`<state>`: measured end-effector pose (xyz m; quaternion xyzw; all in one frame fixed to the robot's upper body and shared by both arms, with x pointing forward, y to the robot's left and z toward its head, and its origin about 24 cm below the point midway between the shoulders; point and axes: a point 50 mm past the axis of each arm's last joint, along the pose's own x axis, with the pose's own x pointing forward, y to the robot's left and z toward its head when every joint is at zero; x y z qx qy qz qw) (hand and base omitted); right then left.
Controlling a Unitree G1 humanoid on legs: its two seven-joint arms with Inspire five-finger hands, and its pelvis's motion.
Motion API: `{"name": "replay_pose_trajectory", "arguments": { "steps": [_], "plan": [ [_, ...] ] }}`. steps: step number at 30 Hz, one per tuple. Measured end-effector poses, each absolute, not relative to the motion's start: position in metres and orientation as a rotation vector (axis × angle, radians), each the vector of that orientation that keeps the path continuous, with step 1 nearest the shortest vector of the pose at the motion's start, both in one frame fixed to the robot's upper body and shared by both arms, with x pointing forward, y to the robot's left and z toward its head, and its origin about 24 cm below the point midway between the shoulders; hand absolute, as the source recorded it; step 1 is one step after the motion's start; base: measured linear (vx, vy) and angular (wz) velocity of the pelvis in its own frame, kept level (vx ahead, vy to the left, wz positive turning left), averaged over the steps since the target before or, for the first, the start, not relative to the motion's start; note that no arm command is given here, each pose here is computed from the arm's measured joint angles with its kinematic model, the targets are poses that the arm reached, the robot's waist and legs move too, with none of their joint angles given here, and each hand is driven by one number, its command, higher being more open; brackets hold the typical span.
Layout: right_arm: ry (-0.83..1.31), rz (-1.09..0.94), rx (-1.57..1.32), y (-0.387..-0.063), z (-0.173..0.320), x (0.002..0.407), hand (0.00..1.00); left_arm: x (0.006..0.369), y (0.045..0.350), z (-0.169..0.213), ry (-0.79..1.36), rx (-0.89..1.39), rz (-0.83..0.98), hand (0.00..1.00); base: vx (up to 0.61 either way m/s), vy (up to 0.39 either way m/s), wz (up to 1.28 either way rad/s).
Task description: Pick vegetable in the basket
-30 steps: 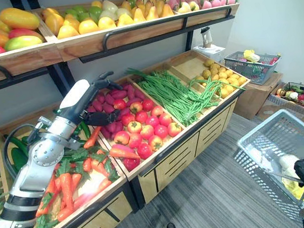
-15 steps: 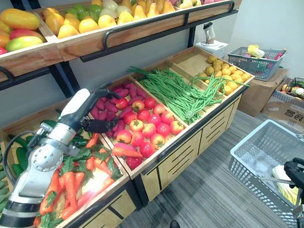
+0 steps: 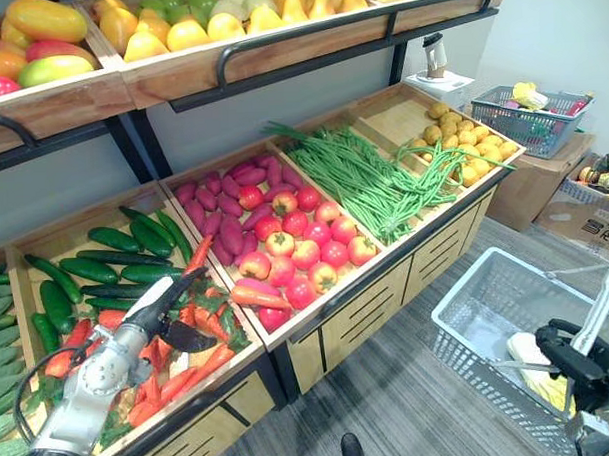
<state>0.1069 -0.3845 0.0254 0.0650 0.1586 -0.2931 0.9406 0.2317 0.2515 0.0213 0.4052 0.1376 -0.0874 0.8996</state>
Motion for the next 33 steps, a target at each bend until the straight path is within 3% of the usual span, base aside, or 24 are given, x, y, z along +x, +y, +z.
{"name": "replay_pose_trajectory", "arguments": {
  "steps": [12,33],
  "plan": [
    [0.334,-0.551,0.1,-0.386,0.031,0.112,0.0,0.227,0.251,0.003,0.344,0.828,-0.164,1.0,0.0,0.022,0.0],
    [0.409,-0.482,0.072,-0.39,0.024,0.107,0.0,0.225,0.251,-0.008,0.249,1.053,-0.175,1.0,-0.01,0.021,-0.06]
  ]
}}
